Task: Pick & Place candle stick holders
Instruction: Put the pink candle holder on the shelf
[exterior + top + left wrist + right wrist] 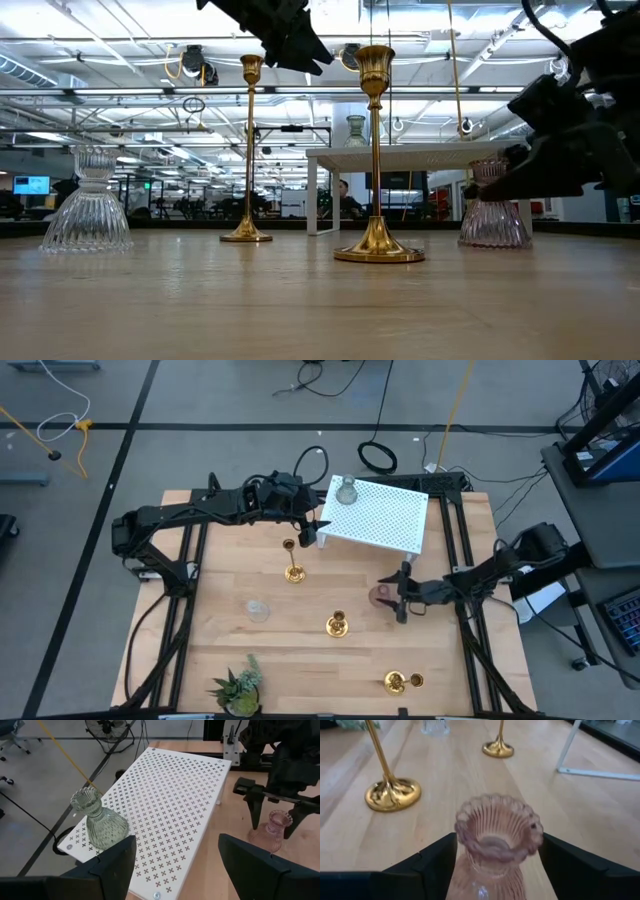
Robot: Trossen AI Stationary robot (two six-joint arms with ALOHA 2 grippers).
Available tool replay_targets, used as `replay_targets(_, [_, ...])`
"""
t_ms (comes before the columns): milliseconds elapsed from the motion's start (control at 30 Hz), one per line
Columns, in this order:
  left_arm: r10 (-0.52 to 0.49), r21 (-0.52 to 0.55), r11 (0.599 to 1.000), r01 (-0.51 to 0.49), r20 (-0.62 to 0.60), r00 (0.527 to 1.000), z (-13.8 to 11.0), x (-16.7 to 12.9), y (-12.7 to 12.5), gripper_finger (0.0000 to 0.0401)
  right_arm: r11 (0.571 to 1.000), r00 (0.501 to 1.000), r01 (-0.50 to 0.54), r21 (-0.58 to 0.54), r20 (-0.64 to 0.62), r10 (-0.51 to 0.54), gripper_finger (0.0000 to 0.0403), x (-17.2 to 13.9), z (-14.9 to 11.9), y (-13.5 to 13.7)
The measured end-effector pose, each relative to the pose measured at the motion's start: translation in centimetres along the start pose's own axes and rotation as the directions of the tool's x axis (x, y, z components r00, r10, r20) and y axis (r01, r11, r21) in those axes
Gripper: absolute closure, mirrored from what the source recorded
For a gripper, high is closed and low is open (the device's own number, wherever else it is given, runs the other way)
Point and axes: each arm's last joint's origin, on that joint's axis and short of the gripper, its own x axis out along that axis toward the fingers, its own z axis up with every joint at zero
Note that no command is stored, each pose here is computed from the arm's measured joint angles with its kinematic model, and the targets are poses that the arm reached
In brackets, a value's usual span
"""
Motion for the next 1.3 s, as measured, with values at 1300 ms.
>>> replay_targets(1300, [-0.123, -0.058, 0.991, 0.121, -0.044, 0.991, 0.6, -9.9, -2.9, 0.0111, 0.997, 0.917, -0.081, 0.005, 0.392, 0.072, 0.0277, 1.7, 7.0, 1.0])
